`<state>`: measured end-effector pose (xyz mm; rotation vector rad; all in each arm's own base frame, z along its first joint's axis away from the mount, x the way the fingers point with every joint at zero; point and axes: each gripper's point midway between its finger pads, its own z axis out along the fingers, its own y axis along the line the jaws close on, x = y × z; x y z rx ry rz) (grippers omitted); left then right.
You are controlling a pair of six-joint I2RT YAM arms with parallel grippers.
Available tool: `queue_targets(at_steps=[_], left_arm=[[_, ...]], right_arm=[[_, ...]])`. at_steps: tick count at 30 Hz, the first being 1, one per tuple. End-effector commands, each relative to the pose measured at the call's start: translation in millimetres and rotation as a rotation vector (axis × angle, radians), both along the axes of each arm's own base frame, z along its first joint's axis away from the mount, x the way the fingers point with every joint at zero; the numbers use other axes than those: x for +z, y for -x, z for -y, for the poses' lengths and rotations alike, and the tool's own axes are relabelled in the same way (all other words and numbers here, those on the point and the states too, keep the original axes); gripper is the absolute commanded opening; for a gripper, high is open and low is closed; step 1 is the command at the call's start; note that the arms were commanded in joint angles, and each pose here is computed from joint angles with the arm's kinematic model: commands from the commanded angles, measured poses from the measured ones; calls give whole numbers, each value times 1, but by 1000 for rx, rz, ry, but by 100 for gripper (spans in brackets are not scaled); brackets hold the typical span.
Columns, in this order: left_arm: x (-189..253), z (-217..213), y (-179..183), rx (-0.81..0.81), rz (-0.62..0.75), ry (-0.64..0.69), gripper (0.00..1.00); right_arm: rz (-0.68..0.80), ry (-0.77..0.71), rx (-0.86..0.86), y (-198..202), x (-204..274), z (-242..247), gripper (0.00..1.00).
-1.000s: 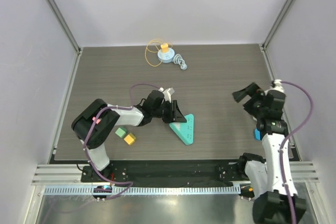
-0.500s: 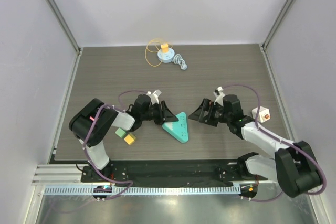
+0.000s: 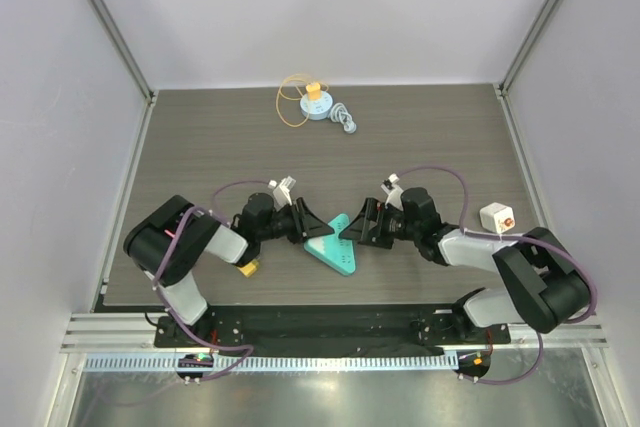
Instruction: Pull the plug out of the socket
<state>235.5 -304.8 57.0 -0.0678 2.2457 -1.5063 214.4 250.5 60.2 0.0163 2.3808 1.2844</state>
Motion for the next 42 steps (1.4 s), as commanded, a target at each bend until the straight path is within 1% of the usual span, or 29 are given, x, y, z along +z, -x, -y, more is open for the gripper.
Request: queue_targets(at_steps=[1,5,7,11,12,13,14,16,17,18,20,21,22,23,24,25,26,27,28,29,31,36,39,41,42], left_arm=[[48,4,-14,18,181,124,0],[50,2,-13,20,184,134,0],[51,2,-12,21,188,148,0],[59,-1,-12,30,217,185,0],[59,-2,-12,33,216,185,0],[58,-3,-11,33,215,186,0],[57,-3,-11,33,209,187,0],[59,-3,-11,35,218,198,0],[60,-3,-11,32,218,201,0],[61,-4,-11,30,221,203,0],[61,-6,-11,35,220,201,0],[59,-6,-10,33,213,201,1],[58,-6,-10,35,208,199,4],[58,-6,-10,37,204,200,16],[58,-6,-10,38,206,201,23],[59,-7,-11,41,212,203,32],[59,-8,-10,40,214,201,45],[61,-8,-10,37,221,204,54],[64,-8,-7,26,238,206,65],[64,-10,-5,25,241,205,77],[67,-11,-5,32,253,210,88],[66,-15,-9,73,263,206,98],[60,-21,-13,122,244,189,100],[59,-24,-16,149,239,176,100],[55,-26,-18,169,229,156,100]], right_arm=[[81,-73,29,-6,19,-12,90],[76,-112,59,2,21,-18,83],[76,-135,86,8,23,-23,82],[84,-128,134,19,15,-32,80],[65,-129,145,22,10,-34,79],[57,-141,159,26,10,-37,75],[73,-172,173,28,15,-41,73],[51,-200,174,31,15,-44,68],[68,-220,175,30,18,-46,66],[60,-224,177,31,17,-46,57],[54,-241,167,29,19,-48,51],[52,-244,161,28,20,-48,42],[51,-253,156,28,23,-48,37],[55,-255,151,27,24,-48,31],[62,-254,139,25,26,-47,18],[70,-244,136,24,26,-47,10],[75,-233,126,22,25,-46,3],[73,-216,119,21,22,-45,1],[53,-179,110,22,16,-41,1],[64,-163,112,20,15,-40,1],[60,-144,106,22,11,-38,1],[93,-158,104,24,22,-35,1],[125,-175,93,24,36,-34,1],[129,-153,79,23,37,-30,1],[167,-158,66,21,47,-28,1]])
